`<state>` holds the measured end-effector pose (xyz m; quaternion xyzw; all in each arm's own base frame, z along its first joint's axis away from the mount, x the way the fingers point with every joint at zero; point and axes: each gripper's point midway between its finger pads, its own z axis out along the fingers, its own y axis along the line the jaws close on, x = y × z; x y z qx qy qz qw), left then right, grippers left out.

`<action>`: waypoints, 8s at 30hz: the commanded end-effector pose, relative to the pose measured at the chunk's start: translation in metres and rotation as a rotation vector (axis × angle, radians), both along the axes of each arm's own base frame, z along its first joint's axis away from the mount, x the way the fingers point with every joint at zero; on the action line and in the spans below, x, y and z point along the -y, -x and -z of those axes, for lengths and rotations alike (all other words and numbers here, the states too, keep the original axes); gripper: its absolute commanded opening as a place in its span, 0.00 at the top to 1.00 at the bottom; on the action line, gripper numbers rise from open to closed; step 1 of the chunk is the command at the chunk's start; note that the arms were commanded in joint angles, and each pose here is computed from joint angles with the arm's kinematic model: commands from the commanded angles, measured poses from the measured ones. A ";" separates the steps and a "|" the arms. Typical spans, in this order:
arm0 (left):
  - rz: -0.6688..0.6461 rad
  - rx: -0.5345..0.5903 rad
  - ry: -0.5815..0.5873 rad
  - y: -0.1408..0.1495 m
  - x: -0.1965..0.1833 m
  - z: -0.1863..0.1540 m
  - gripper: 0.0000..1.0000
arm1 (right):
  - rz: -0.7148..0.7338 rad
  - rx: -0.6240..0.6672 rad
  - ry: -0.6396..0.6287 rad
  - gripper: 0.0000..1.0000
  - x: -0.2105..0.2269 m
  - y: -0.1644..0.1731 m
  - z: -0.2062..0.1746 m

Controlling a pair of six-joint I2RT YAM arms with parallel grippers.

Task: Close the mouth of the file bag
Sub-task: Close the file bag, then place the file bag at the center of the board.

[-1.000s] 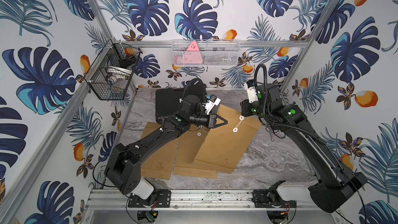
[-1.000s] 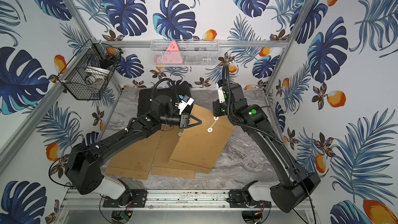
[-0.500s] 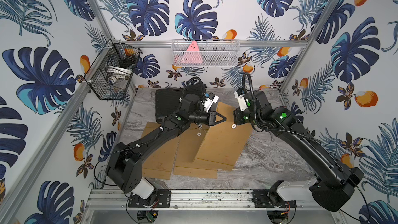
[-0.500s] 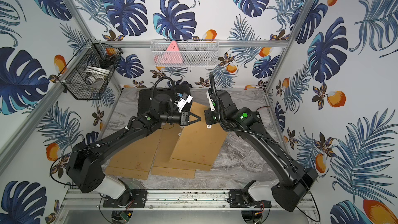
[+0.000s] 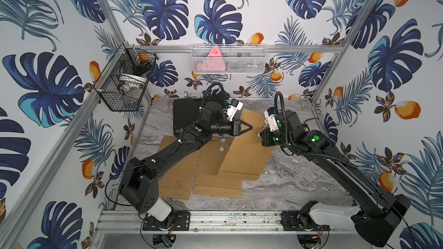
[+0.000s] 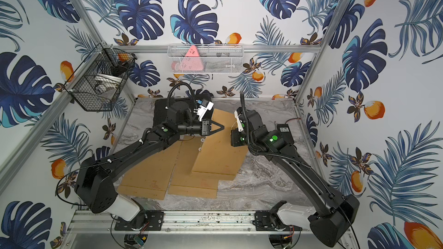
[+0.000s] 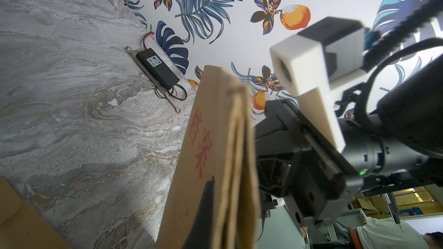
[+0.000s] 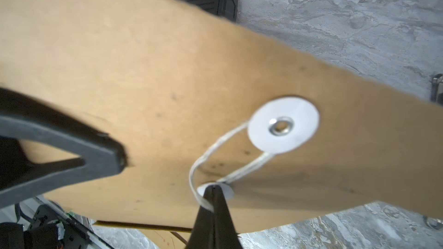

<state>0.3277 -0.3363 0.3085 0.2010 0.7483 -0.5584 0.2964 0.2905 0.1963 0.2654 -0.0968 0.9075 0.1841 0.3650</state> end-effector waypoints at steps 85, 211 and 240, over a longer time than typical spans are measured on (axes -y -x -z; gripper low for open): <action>0.142 0.149 -0.117 0.038 -0.013 0.008 1.00 | 0.028 -0.180 -0.259 0.89 0.042 -0.021 -0.034; -0.371 -0.238 -0.183 -0.119 0.070 0.209 0.95 | 0.271 -0.110 -0.223 0.36 0.091 -0.033 -0.030; -1.256 0.443 -0.912 -0.047 -0.262 0.108 0.03 | 0.804 0.363 0.271 0.00 0.247 -0.102 0.081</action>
